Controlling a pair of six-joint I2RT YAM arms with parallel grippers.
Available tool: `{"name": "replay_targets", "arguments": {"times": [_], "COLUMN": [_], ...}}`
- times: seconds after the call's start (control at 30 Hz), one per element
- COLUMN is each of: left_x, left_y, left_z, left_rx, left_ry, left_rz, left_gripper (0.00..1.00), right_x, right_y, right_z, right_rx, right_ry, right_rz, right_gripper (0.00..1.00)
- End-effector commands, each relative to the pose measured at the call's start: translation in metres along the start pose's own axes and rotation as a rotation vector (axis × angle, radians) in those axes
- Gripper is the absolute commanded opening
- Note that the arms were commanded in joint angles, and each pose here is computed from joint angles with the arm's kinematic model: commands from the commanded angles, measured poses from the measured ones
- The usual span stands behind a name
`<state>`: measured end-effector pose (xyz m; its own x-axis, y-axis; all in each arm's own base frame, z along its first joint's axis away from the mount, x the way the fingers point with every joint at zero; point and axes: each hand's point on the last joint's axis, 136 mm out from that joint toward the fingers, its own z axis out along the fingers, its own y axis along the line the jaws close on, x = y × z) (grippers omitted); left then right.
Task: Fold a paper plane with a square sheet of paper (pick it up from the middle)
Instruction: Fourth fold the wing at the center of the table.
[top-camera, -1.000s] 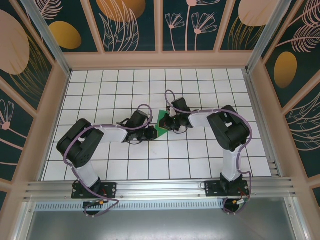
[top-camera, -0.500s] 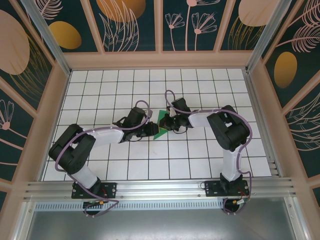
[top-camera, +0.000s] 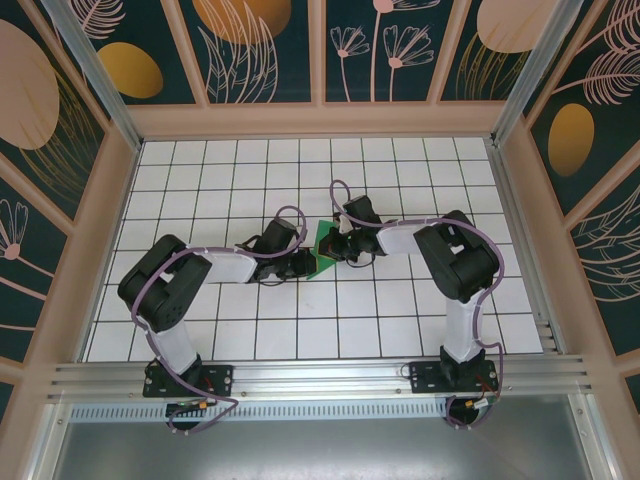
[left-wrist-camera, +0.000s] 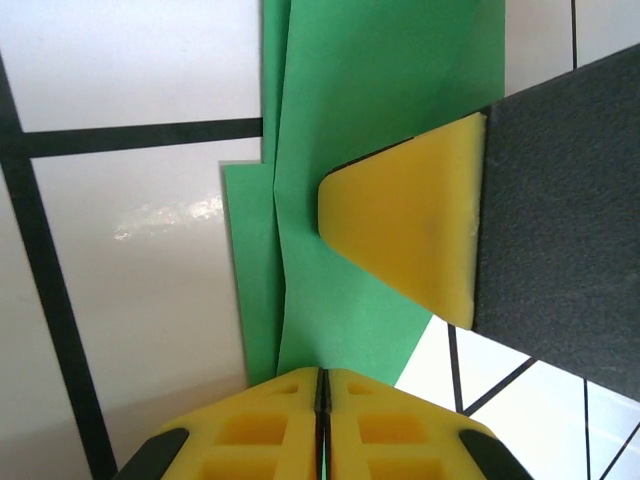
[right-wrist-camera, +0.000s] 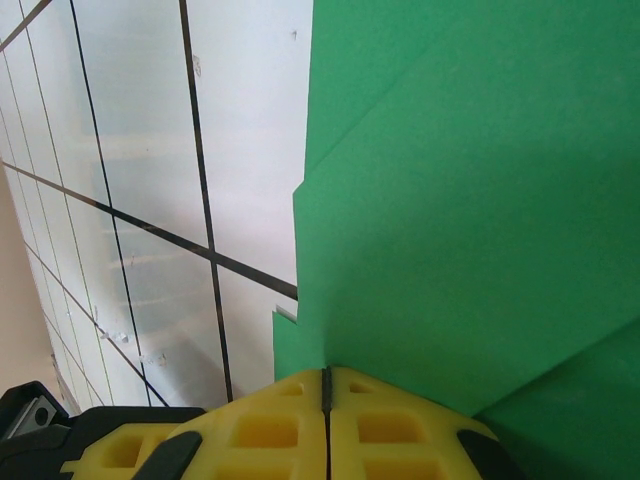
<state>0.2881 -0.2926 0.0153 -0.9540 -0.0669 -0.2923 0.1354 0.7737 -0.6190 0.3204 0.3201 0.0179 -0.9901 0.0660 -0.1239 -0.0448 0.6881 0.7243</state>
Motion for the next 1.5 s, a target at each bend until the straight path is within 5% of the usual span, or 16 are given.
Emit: {"name": "replay_targets", "arguments": {"times": [0.0, 0.73, 1.47], "left_x": [0.012, 0.082, 0.094], "left_y": [0.006, 0.037, 0.041], "left_z": [0.003, -0.013, -0.027], "left_rx": [-0.008, -0.088, -0.147], "left_ry": [0.054, 0.219, 0.241], "left_rz": [-0.018, -0.035, -0.007], "left_gripper": [0.12, 0.10, 0.09], "right_x": [0.012, 0.013, 0.013], "right_y": [-0.037, -0.049, -0.058], "right_z": [0.010, 0.015, 0.015], "right_rx": [0.108, 0.145, 0.167], "right_ry": [0.030, 0.040, 0.041], "right_rz": [0.062, 0.097, 0.129], "right_gripper": [0.08, 0.08, 0.08]}}
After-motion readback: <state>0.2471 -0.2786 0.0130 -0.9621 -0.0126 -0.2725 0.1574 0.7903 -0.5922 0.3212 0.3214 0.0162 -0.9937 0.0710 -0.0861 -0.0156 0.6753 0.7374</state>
